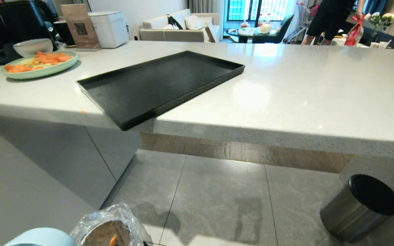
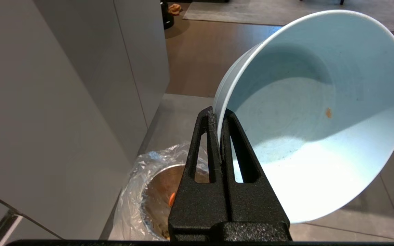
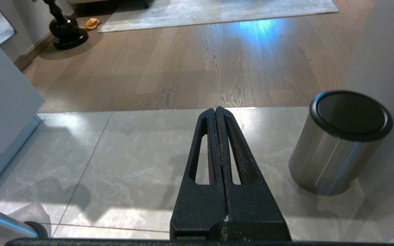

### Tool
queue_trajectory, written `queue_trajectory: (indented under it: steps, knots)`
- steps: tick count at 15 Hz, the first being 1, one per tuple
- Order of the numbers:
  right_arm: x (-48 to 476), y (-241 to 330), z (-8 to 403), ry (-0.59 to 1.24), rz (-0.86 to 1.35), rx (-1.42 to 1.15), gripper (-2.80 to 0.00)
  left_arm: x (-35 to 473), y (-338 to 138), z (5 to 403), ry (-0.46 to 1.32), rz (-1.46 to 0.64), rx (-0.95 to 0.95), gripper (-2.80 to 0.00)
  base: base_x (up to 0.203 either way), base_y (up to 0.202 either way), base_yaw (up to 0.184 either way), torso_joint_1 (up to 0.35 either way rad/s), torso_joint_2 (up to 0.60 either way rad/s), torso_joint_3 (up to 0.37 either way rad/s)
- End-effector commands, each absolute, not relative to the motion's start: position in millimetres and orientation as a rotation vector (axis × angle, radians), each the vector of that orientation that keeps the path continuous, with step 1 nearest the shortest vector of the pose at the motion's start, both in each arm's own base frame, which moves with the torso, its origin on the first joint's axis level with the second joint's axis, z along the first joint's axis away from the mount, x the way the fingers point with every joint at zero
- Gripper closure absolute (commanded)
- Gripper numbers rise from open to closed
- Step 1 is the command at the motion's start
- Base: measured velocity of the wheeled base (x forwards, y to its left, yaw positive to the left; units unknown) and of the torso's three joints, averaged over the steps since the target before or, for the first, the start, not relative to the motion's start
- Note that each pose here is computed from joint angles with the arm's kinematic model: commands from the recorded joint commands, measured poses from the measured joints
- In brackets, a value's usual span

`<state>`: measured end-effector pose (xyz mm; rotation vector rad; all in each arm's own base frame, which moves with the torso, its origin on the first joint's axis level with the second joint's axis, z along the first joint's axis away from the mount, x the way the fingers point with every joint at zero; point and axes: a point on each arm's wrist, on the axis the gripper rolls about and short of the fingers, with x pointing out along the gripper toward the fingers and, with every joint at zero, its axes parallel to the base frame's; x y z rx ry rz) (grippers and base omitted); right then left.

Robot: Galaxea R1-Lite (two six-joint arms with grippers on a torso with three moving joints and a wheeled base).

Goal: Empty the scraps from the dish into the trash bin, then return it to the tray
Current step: Put the bowl back to the table

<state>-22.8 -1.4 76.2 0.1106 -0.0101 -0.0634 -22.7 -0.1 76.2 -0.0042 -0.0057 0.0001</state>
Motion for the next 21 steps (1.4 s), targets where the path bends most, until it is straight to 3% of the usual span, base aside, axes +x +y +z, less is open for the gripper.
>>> queue_trajectory:
  steps: [1,8,21]
  knots:
    - [-22.8,-1.4,76.3,-0.011,-0.064,0.111,0.00,-22.7,-0.1,76.3,-0.006,0.000,-0.005,0.00,0.000,0.000,0.000,-0.012,-0.34,-0.369]
    - [-22.8,-1.4,76.3,-0.011,-0.064,0.111,0.00,-22.7,-0.1,76.3,-0.006,0.000,-0.005,0.00,0.000,0.000,0.000,0.022,-0.43,-0.397]
    - [-22.8,-1.4,76.3,-0.011,-0.064,0.111,0.00,-22.7,-0.1,76.3,-0.006,0.000,-0.005,0.00,0.000,0.000,0.000,0.141,-0.51,-0.369]
